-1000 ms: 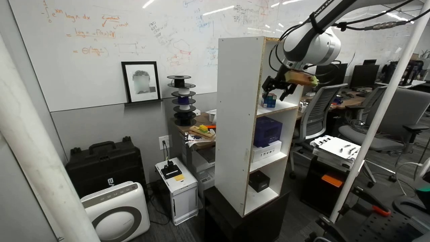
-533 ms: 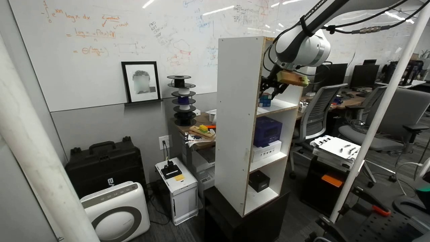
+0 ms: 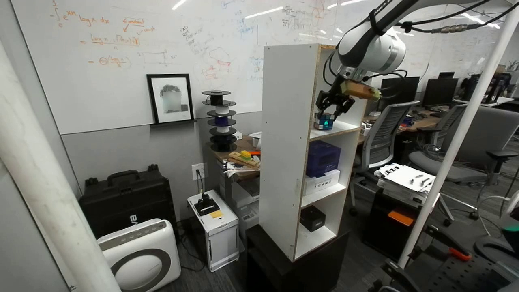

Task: Put the Rubik's cube on top of the shelves

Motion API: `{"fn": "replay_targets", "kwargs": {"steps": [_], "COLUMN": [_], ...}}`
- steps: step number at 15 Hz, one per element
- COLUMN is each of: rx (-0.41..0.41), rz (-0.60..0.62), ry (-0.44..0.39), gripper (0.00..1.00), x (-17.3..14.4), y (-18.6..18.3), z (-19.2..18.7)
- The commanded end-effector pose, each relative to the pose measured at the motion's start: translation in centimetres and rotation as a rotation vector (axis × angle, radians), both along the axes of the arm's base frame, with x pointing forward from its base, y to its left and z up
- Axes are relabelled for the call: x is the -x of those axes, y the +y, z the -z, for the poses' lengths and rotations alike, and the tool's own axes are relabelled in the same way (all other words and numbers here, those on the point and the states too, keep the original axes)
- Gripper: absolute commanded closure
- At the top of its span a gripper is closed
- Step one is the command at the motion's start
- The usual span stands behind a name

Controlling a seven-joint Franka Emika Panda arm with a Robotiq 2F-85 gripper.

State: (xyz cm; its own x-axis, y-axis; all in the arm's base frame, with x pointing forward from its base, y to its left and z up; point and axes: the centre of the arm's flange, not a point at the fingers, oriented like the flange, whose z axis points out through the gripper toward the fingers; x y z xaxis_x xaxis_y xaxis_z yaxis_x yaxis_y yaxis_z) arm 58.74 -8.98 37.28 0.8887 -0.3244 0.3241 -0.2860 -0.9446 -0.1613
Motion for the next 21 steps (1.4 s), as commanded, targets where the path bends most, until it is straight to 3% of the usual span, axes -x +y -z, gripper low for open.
{"fn": "replay_targets", "kwargs": {"steps": [1,5,8,10,13,18,21], "rx": [-0.037,-0.033,-0.021,-0.008,0.021,0.089,0.075], "rz": [-0.033,-0.065,-0.107,-0.126,-0.136,-0.12,-0.102], "ry": [0.076,0.165,0.315,0.35,0.299,0.024,-0.009], "gripper": [0.6,0.6,0.6,0.6,0.6,0.6,0.6], "x": [3.1,6.6,8.5,9.7,10.1,7.3,4.9], "y": [-0.9,-1.6,-1.8,-1.9,-1.9,-2.0,-2.0], "z": [-5.3,-10.3,-14.6,-17.6,-23.0,-30.0,-33.0]}}
